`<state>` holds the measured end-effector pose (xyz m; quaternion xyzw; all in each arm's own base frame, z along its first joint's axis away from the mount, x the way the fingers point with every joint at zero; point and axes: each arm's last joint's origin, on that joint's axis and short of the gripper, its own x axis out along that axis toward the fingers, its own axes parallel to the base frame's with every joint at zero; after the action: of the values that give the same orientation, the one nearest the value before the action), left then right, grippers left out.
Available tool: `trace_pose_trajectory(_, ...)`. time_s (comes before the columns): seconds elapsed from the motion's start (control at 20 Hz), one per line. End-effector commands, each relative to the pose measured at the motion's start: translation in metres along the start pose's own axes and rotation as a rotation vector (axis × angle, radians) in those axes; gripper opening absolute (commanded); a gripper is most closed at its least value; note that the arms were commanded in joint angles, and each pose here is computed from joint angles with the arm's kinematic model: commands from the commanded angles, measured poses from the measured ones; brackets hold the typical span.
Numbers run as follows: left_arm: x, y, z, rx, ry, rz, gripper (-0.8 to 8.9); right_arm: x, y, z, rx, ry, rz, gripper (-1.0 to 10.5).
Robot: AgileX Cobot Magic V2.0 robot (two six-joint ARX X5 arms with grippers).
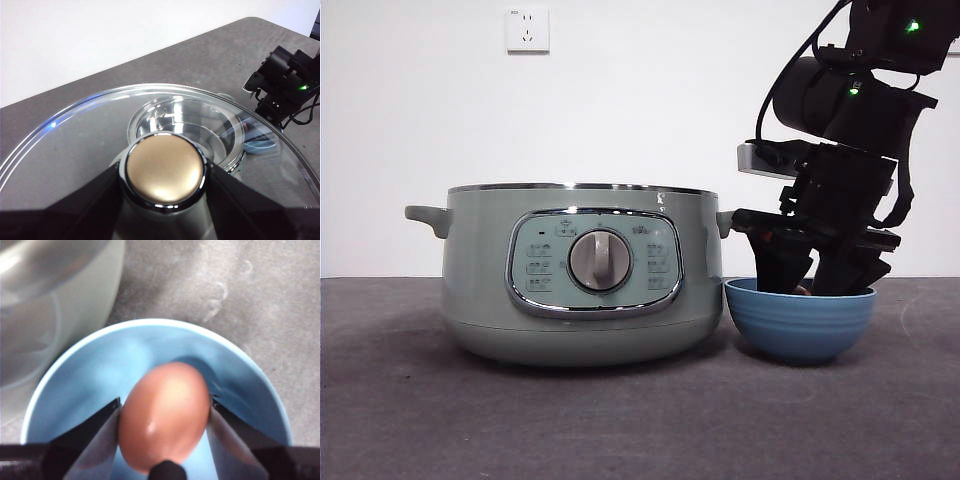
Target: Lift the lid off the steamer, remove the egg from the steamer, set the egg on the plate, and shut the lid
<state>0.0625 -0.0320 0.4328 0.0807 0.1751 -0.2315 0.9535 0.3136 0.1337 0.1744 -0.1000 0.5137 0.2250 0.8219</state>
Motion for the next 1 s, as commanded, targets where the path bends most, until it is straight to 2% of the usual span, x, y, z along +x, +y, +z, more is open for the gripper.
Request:
trace_pose_trajectory(0.05, -0.007, 0.0, 0.007, 0.009, -0.079, 0.003, -0.08, 0.01, 0.002, -0.004, -0.014, 0.029, 0.007, -0.1)
trace_pose_trajectory(0.25, -0.007, 0.0, 0.007, 0.009, -0.078, 0.003, -0.08, 0.013, 0.006, -0.004, -0.037, 0.035, 0.013, -0.1)
trace_pose_trajectory(0.35, -0.007, 0.0, 0.007, 0.009, -0.078, 0.003, -0.08, 0.013, 0.006, -0.004, -0.036, 0.038, 0.013, 0.5)
trace_pose_trajectory(0.5, -0.007, 0.0, 0.007, 0.009, -0.079, 0.003, -0.08, 0.013, 0.006, -0.005, -0.035, 0.05, 0.014, 4.0)
trace_pose_trajectory(0.8, 0.005, 0.0, 0.012, 0.009, -0.067, -0.007, -0.08, -0.004, 0.008, 0.0, -0.04, -0.002, 0.011, 4.2)
trace_pose_trajectory(1.0, 0.03, -0.002, 0.024, 0.014, -0.067, -0.077, -0.08, -0.058, 0.013, 0.001, -0.05, -0.099, 0.004, 4.2)
